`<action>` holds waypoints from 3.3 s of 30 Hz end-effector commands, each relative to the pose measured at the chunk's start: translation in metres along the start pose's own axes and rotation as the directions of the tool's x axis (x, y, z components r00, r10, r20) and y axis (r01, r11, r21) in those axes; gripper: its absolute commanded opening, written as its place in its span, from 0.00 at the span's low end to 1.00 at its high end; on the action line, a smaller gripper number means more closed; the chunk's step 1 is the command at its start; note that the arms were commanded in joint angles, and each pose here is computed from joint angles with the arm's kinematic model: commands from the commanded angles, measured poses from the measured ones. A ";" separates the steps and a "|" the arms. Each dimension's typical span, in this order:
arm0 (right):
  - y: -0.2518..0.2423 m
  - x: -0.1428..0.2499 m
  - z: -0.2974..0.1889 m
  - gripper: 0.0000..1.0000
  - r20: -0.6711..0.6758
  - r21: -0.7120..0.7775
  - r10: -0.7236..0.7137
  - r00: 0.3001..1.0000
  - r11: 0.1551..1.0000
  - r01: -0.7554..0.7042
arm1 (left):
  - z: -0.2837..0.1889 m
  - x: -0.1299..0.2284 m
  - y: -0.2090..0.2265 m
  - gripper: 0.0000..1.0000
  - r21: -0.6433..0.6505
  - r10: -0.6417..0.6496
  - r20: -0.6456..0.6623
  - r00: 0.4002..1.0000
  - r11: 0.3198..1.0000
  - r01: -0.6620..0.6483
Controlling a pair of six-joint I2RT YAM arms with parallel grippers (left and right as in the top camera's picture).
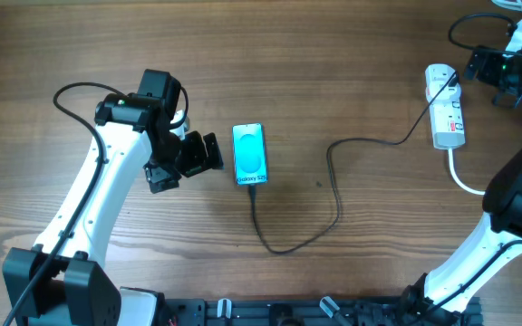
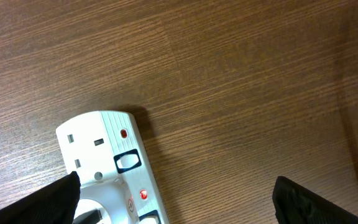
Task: Plug charger to phone and switch on socket
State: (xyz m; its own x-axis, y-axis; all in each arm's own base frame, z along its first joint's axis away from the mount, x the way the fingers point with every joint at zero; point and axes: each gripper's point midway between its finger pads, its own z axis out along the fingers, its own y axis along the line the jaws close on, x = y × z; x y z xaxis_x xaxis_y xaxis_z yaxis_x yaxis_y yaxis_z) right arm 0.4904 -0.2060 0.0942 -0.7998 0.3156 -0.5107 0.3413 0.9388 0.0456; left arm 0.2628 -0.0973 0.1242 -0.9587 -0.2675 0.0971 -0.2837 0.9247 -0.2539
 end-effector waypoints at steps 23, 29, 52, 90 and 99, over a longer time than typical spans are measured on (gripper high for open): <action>0.030 -0.055 -0.446 1.00 0.786 0.079 -0.089 0.612 0.996 0.043 | -0.002 0.001 0.003 1.00 -0.008 0.010 0.014 1.000 1.000 -0.010; 0.037 0.010 -0.500 1.00 0.798 0.081 -0.090 0.596 0.996 0.042 | 0.006 0.003 0.007 1.00 -0.008 0.010 0.013 1.000 1.000 -0.010; 0.042 -0.015 -0.579 1.00 0.947 0.144 -0.136 -0.292 0.990 0.006 | -0.168 -0.101 -0.012 1.00 0.243 -0.101 0.921 0.376 0.904 -0.351; 0.037 0.171 -0.471 1.00 0.913 0.161 -0.158 -0.375 0.987 -0.023 | -0.116 0.019 0.040 1.00 0.144 -0.191 0.981 -0.033 0.835 -0.532; 0.032 0.177 -0.401 1.00 0.956 0.157 -0.154 -0.250 0.988 -0.010 | -0.100 0.013 0.043 1.00 0.154 -0.184 0.983 -0.007 0.840 -0.520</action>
State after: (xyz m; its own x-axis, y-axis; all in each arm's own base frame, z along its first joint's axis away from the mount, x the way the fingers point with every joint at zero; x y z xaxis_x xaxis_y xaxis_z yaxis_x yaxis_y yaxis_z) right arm 0.1666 -0.0657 0.3457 0.6073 -0.3434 -0.7164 0.4130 0.9068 -0.0846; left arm 0.2392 -0.0339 0.2168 0.0405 -0.4390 -0.8976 0.2588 0.8723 -0.4150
